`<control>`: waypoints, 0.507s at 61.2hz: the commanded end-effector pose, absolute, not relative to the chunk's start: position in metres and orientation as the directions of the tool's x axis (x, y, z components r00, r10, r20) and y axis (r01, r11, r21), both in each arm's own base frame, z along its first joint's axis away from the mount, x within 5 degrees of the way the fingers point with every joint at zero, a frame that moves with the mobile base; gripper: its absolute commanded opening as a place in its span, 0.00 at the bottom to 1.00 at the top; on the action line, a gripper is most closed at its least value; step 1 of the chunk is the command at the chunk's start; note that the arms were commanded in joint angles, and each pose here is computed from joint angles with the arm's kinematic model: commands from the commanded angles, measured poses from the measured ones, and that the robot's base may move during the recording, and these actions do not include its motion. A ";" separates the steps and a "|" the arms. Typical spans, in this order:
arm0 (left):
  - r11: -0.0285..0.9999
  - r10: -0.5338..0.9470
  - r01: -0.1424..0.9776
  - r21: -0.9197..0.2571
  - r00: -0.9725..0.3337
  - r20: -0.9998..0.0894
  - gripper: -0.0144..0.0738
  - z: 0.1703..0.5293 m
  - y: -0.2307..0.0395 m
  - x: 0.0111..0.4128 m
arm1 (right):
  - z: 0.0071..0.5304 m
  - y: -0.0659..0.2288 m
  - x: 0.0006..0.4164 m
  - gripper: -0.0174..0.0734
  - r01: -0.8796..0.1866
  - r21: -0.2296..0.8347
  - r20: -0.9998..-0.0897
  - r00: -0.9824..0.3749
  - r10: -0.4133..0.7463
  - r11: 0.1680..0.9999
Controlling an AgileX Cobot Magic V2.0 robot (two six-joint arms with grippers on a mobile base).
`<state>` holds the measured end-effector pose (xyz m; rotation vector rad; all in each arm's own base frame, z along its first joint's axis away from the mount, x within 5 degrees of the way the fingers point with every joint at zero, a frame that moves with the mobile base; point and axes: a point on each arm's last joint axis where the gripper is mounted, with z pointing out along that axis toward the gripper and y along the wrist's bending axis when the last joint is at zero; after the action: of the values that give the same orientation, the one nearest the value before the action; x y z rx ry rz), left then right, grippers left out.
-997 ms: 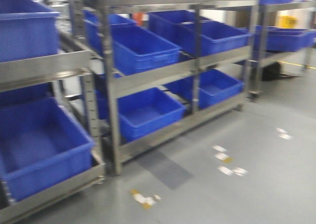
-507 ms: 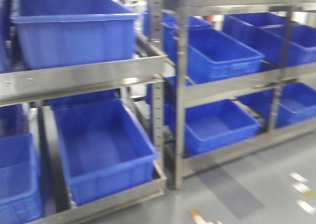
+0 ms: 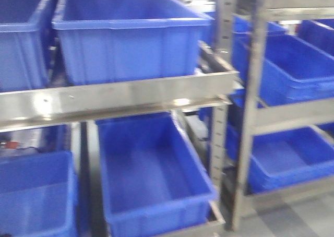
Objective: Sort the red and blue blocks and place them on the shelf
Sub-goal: 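Drive the base up to the metal shelf of blue bins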
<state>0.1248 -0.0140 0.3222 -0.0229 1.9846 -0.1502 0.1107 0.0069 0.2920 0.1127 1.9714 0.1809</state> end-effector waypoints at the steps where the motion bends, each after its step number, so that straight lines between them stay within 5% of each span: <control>1: 0.989 -0.104 0.070 -0.132 -0.308 -0.946 0.32 0.339 -0.015 0.127 | 0.308 0.005 0.114 0.26 -0.008 0.177 -0.940 -0.298 0.167 0.984; 31: 0.989 -0.104 0.070 -0.132 -0.308 -0.946 0.32 0.339 -0.015 0.127 | 0.308 0.005 0.114 0.26 -0.008 0.177 -0.940 -0.298 0.167 0.984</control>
<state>0.1248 -0.0140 0.3222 -0.0229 1.9846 -0.1502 0.1107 0.0069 0.2920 0.1127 1.9714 0.1809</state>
